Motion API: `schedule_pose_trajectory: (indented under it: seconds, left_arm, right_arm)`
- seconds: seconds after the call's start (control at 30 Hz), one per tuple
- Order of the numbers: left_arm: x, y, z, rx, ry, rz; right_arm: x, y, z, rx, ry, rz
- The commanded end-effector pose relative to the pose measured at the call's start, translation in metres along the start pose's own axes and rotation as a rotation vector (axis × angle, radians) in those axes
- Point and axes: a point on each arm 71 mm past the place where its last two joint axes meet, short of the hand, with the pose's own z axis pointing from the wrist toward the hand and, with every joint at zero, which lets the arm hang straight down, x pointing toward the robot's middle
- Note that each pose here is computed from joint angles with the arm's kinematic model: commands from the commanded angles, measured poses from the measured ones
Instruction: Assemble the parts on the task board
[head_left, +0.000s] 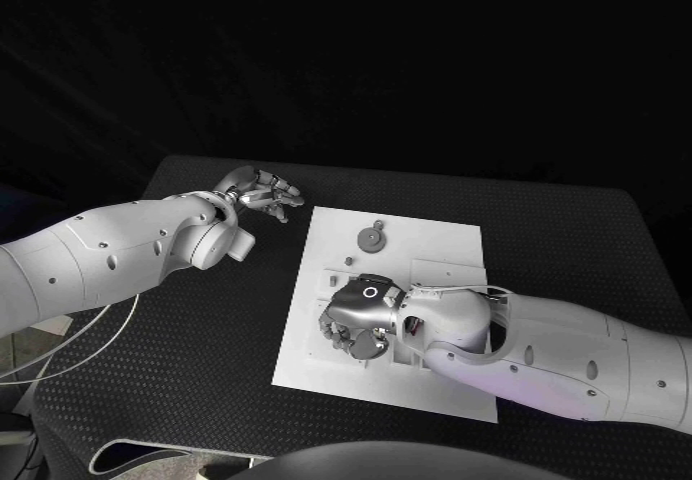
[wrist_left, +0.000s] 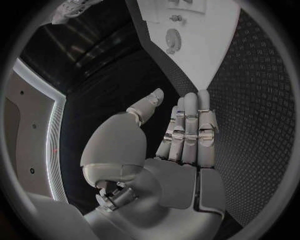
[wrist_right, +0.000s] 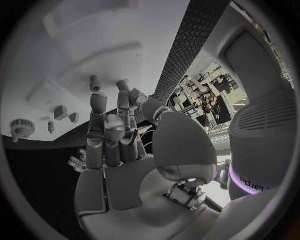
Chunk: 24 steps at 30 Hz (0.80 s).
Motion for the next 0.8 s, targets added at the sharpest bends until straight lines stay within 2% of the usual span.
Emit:
schedule_pose_trajectory:
  seconds: [0.03, 0.8]
  left_arm:
    - [0.0013, -0.0018, 0.0004, 0.009, 0.010, -0.001]
    - [0.0008, -0.0014, 0.0003, 0.007, 0.009, 0.000]
  right_arm:
    - [0.0034, -0.0013, -0.0007, 0.000, 0.011, 0.012]
    - [0.0027, 0.0022, -0.0001, -0.015, 0.001, 0.054]
